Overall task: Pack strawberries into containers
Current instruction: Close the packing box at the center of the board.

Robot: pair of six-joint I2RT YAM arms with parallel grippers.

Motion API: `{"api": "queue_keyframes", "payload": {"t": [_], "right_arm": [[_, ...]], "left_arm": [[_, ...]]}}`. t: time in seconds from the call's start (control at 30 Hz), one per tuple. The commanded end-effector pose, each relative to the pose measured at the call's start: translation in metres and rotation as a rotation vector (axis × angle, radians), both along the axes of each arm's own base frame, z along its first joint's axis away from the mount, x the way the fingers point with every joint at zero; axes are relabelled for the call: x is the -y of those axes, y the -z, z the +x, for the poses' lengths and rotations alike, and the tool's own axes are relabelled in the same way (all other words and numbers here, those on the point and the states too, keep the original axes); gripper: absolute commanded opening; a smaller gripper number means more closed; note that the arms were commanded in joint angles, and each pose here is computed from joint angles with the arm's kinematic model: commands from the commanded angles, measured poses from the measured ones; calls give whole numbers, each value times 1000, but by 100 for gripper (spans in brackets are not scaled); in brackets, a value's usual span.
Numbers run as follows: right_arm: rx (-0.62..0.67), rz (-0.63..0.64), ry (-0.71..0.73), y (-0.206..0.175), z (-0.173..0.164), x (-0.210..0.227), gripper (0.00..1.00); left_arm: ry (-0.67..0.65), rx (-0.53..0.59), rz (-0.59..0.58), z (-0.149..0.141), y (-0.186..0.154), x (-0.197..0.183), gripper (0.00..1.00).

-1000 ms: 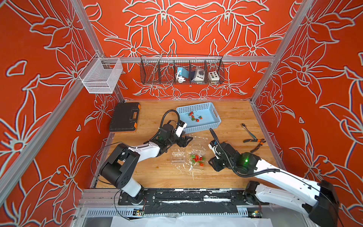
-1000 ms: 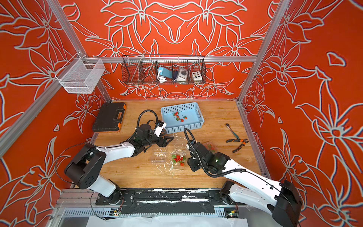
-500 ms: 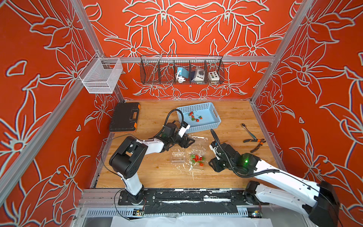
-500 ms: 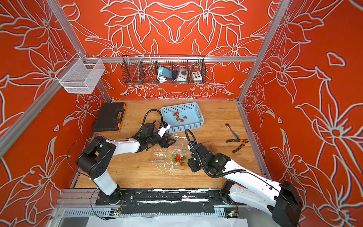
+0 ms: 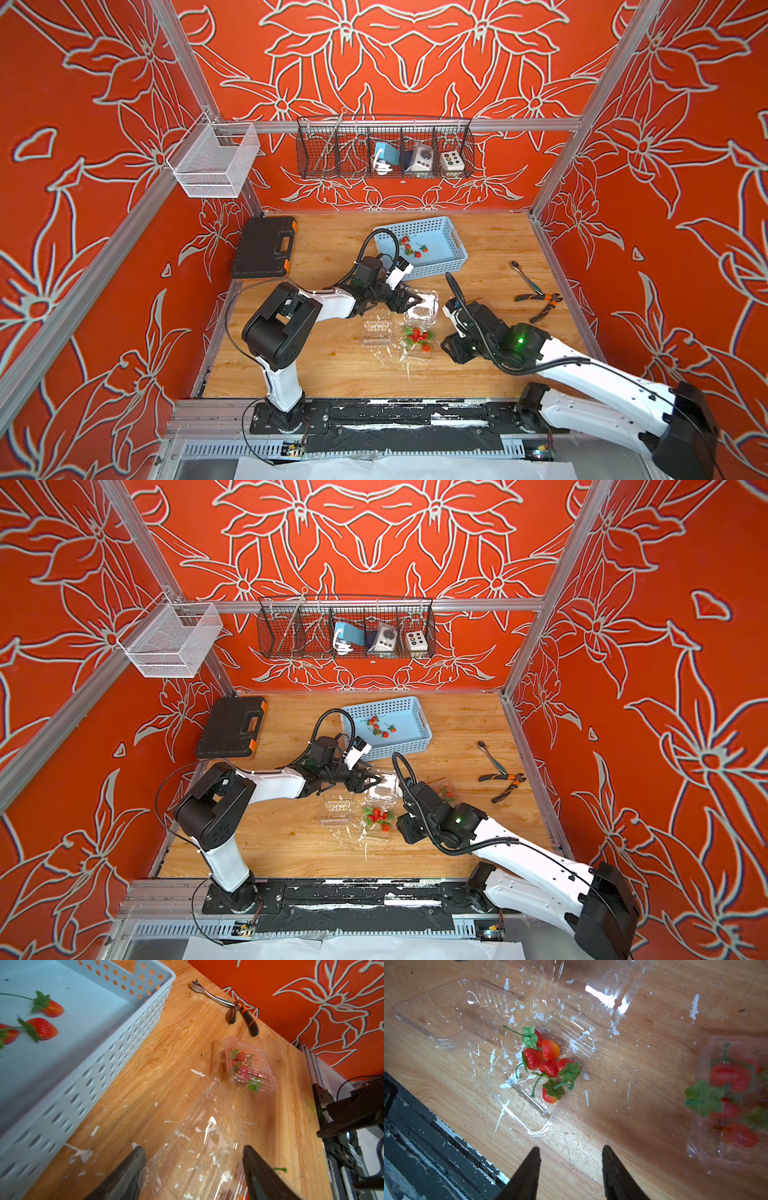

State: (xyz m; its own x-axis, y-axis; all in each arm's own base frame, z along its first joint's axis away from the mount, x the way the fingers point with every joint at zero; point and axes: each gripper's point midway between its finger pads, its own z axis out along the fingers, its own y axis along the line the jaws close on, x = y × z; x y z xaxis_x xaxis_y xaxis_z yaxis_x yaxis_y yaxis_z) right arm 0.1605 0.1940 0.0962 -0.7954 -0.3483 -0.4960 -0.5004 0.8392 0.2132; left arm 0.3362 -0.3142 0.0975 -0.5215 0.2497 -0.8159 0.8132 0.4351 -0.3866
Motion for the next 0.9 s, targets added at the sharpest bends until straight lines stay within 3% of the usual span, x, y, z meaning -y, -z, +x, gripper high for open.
{"api": "queue_keyframes", "payload": {"t": [0.0, 0.3, 0.87], "right_arm": [[-5, 16, 26, -1, -1, 3, 50], [2, 17, 38, -3, -2, 7, 50], [55, 115, 102, -25, -4, 20, 51]], "left_arm": [[56, 7, -13, -5, 0, 8, 73], [77, 38, -37, -20, -18, 4, 66], [200, 128, -102, -71, -52, 9, 66]]}}
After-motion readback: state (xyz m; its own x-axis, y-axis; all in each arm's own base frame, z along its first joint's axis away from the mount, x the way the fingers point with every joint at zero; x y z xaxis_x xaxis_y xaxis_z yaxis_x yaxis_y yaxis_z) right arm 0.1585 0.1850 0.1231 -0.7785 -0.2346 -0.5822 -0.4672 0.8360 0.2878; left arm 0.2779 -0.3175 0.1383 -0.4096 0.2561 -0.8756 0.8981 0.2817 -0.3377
